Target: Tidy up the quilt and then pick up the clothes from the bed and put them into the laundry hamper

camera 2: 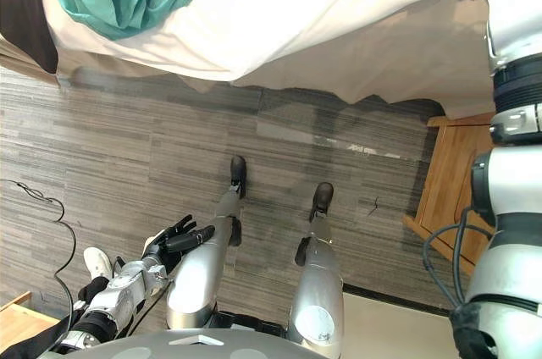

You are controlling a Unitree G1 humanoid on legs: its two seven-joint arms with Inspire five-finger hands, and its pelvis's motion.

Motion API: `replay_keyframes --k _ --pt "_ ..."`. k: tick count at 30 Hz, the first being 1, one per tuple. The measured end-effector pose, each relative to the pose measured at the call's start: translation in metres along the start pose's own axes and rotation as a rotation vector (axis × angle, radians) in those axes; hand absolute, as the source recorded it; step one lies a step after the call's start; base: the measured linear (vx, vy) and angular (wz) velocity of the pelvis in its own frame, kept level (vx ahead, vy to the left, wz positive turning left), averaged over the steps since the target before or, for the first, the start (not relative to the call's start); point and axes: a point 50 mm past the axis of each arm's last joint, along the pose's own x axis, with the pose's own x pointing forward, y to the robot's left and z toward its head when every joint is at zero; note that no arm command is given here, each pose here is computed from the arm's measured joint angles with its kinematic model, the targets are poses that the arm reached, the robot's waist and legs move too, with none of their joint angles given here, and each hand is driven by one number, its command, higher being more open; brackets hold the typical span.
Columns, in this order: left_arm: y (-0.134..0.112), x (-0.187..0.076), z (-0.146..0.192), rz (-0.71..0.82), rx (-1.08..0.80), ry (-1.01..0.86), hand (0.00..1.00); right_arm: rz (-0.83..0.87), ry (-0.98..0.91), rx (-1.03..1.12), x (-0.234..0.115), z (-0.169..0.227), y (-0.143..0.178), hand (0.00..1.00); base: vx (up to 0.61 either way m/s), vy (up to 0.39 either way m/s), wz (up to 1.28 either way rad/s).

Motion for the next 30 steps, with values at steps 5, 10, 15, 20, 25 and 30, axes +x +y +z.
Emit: replay_keyframes --k 5,10,15,20,25,30 --pt "0.008 -0.008 -0.014 0.028 0.009 0.028 1.00 0.007 0.049 0.301 -0.018 -0.043 0.026 0.00 0.02 -0.052 -0.18" --pt "0.021 -0.019 -0.033 0.092 -0.026 0.064 1.00 -0.050 0.200 0.595 -0.059 -0.101 0.073 1.00 0.00 -0.050 -0.23" --pt "0.031 -0.026 -0.052 0.158 -0.056 0.128 1.00 -0.126 0.379 0.871 -0.117 -0.139 0.134 1.00 0.01 -0.037 -0.07" --pt "0.041 -0.037 -0.074 0.227 -0.101 0.192 1.00 -0.169 0.588 1.030 -0.204 -0.152 0.206 1.00 0.06 -0.027 -0.21" --pt "0.044 -0.048 -0.093 0.282 -0.126 0.244 1.00 -0.225 0.939 0.954 -0.316 -0.170 0.247 1.00 0.03 -0.014 -0.21" --pt "0.041 -0.060 -0.114 0.313 -0.187 0.284 1.00 -0.444 1.225 0.759 -0.407 -0.181 0.228 1.00 -0.02 0.008 -0.38"
